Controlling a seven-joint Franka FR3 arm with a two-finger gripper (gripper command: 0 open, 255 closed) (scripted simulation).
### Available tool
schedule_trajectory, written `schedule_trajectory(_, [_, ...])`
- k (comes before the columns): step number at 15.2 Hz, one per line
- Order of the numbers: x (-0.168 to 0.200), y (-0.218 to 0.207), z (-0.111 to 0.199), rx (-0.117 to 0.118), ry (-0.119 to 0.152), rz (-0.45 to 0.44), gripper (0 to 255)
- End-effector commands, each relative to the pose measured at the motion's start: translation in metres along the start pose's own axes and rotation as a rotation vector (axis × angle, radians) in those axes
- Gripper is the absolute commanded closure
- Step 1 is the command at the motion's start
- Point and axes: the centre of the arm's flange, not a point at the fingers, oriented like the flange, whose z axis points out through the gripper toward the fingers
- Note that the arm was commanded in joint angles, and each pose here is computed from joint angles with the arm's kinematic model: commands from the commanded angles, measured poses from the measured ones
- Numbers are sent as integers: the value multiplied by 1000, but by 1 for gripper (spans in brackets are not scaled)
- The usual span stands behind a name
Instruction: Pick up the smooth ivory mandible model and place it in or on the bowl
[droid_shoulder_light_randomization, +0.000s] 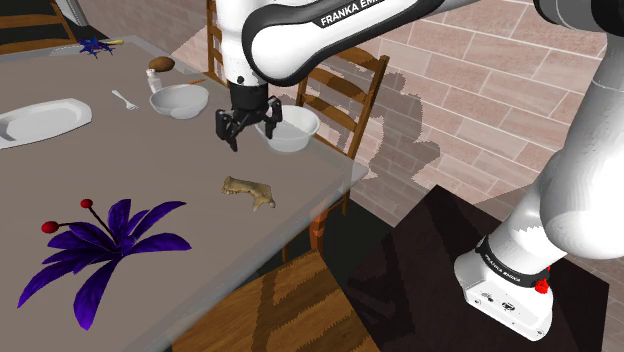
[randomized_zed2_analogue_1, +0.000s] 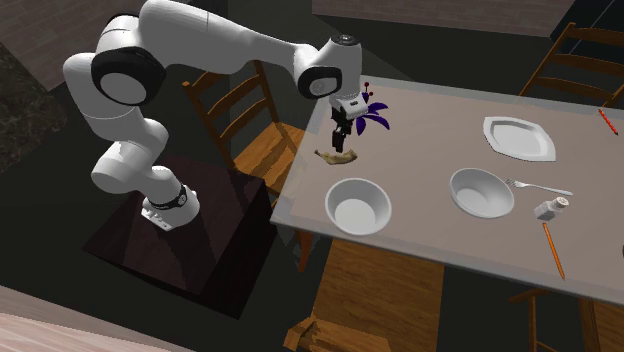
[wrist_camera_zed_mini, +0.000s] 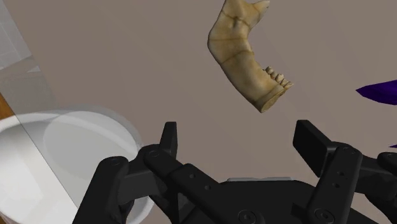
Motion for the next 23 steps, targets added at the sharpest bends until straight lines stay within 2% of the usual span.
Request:
schedule_trajectory(1, [0, 0, 0, 0, 0, 0, 0])
schedule_trajectory(2, [0, 0, 0, 0, 0, 0, 255])
schedule_trajectory(11, [0, 0, 0, 0, 0, 0, 255])
schedule_trajectory(12, [0, 0, 0, 0, 0, 0, 0])
schedule_trajectory(18, [-15, -16, 67, -37, -192, 51, 0])
schedule_trajectory(19, [-18, -18, 76, -42, -217, 57, 0])
schedule_trajectory(23, [-23, -17, 96, -42, -217, 57, 0])
